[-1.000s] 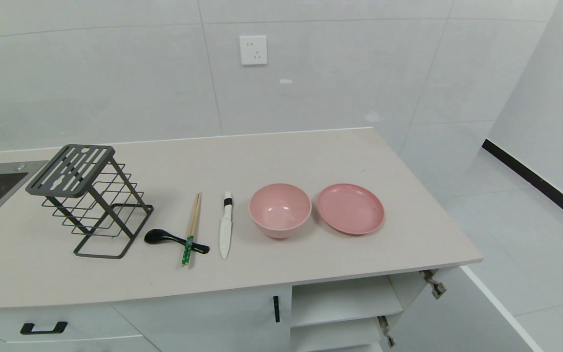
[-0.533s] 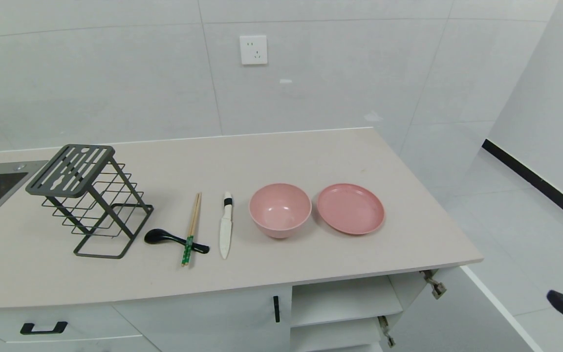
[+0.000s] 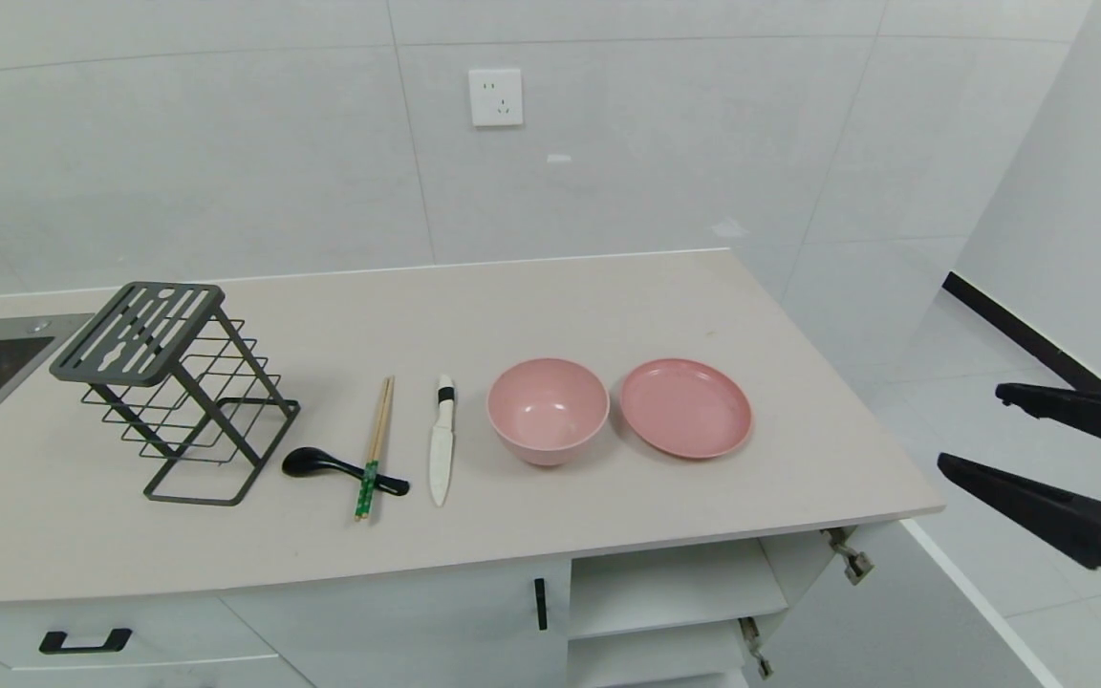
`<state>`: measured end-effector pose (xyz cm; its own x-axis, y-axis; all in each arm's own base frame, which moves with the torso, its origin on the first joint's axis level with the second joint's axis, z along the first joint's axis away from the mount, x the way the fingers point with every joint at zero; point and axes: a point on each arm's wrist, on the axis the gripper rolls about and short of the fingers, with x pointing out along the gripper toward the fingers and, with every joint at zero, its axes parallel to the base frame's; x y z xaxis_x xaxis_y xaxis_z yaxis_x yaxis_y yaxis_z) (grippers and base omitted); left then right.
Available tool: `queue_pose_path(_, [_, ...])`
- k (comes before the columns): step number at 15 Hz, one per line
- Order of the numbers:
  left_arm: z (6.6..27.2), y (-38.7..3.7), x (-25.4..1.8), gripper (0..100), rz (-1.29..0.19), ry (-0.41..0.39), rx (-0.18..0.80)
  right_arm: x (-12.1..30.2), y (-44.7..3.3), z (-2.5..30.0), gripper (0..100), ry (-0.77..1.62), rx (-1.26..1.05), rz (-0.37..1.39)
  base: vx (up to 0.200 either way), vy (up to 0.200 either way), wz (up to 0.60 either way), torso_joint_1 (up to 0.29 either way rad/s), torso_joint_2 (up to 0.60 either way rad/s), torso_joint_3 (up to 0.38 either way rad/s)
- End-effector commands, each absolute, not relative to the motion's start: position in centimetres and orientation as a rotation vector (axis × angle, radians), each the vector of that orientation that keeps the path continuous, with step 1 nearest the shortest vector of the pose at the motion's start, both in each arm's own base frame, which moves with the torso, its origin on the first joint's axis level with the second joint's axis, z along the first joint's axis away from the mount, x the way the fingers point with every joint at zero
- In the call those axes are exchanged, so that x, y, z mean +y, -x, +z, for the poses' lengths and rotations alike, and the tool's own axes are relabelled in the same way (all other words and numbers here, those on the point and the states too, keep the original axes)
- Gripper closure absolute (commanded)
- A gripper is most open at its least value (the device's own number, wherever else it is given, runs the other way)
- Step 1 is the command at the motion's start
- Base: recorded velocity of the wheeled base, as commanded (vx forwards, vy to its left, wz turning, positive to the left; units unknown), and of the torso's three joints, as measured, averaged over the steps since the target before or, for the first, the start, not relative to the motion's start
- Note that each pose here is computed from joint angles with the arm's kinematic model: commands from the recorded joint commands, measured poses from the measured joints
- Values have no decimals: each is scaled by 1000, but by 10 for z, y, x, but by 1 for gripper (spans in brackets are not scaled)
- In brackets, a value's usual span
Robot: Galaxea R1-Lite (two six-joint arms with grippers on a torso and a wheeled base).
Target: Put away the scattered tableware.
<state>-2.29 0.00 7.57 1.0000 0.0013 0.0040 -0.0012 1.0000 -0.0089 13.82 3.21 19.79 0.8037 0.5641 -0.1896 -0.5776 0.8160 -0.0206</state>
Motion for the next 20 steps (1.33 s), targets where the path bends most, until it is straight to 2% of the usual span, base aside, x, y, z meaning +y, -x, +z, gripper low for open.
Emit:
queue_pose_path(1, [76, 23, 0, 0, 2, 9, -3, 29, -164, 179, 0, 73, 266, 586, 0, 0, 0, 0, 0, 0])
queue_pose_path(7, [76, 23, 0, 0, 2, 9, -3, 31, -174, 159, 0, 74, 339, 645, 0, 0, 0, 0, 0, 0])
queue_pose_path(11, [76, 23, 0, 0, 2, 9, -3, 34, -183, 150, 0, 38, 375, 777, 0, 0, 0, 0, 0, 0])
queue_pose_path(20, [76, 23, 0, 0, 1, 17, -5, 35, -255, 130, 0, 30, 415, 731, 0, 0, 0, 0, 0, 0])
